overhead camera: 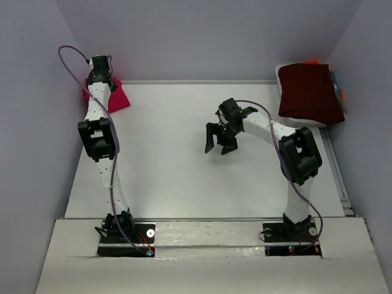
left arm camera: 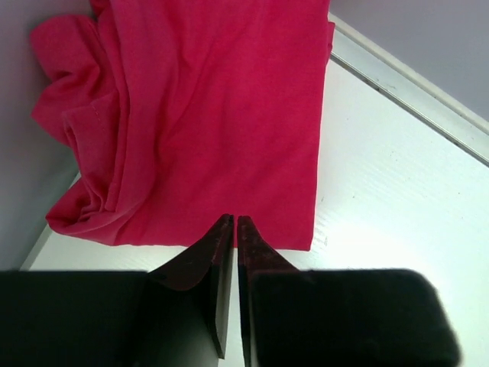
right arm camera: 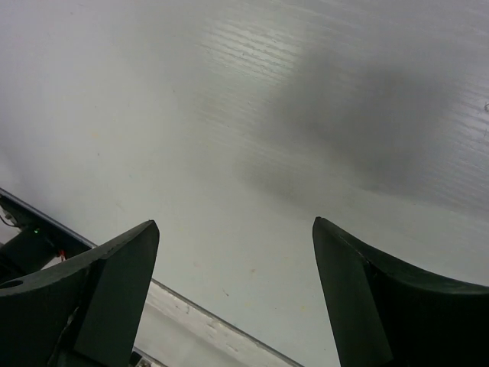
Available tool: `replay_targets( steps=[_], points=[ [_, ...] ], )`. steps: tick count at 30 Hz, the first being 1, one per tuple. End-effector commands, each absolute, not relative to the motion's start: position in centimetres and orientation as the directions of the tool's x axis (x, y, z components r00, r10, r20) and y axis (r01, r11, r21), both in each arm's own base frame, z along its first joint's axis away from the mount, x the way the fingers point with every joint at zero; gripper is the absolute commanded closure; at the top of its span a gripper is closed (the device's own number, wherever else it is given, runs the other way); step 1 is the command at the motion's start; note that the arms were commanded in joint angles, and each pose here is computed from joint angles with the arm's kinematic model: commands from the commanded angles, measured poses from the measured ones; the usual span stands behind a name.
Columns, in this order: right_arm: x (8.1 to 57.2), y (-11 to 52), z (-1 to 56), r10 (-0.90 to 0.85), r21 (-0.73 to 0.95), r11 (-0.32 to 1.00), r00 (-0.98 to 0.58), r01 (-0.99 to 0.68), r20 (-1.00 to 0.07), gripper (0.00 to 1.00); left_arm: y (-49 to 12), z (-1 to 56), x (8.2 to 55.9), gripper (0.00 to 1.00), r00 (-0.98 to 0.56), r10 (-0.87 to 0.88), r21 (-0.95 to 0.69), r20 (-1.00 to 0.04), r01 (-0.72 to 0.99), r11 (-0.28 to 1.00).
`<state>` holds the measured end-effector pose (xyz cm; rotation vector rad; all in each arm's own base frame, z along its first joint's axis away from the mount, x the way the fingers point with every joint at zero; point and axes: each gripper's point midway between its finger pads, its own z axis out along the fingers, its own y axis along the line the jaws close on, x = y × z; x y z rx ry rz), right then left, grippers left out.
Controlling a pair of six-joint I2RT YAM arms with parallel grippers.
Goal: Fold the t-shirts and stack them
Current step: Smooth out wrinkles on the folded tshirt
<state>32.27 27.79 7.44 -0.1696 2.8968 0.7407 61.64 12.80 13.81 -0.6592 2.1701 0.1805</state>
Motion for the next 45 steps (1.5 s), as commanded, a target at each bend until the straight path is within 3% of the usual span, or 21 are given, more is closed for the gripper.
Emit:
replay_targets(
  steps=[1,7,19,29,40,45],
  points=[
    [32.6,28.4,7.8,-0.067,0.500,0.851,-0.978,-0.160,-0.200,0.13,12.5,13.9,62.0,0.85,-0.499,-0.425,-0.158,-0.756,-0.491,0.857],
    [32.5,28.6,7.3,-0.057,0.517,0.843,-0.980,-0.150,-0.192,0.13,12.6,11.3,61.8,0.94,-0.538,-0.471,-0.184,-0.699,-0.501,0.845],
    [32.9,29.1,7.3,-0.072,0.523,0.836,-0.979,-0.163,-0.191,0.13,14.2,6.4,59.5,0.95,-0.559,-0.528,-0.089,-0.639,-0.629,0.773],
    [32.8,29.0,7.1,-0.073,0.522,0.838,-0.980,-0.161,-0.186,0.13,13.3,5.1,57.9,0.94,-0.640,-0.460,0.043,-0.615,-0.610,0.791],
    [32.1,28.7,7.0,-0.074,0.524,0.836,-0.980,-0.160,-0.182,0.13,10.7,2.3,54.7,0.94,-0.756,-0.397,0.189,-0.521,-0.555,0.810],
    [31.9,28.5,6.9,-0.076,0.523,0.836,-0.980,-0.164,-0.186,0.13,11.1,4.5,55.3,0.94,-0.717,-0.399,0.171,-0.572,-0.580,0.797]
  ],
)
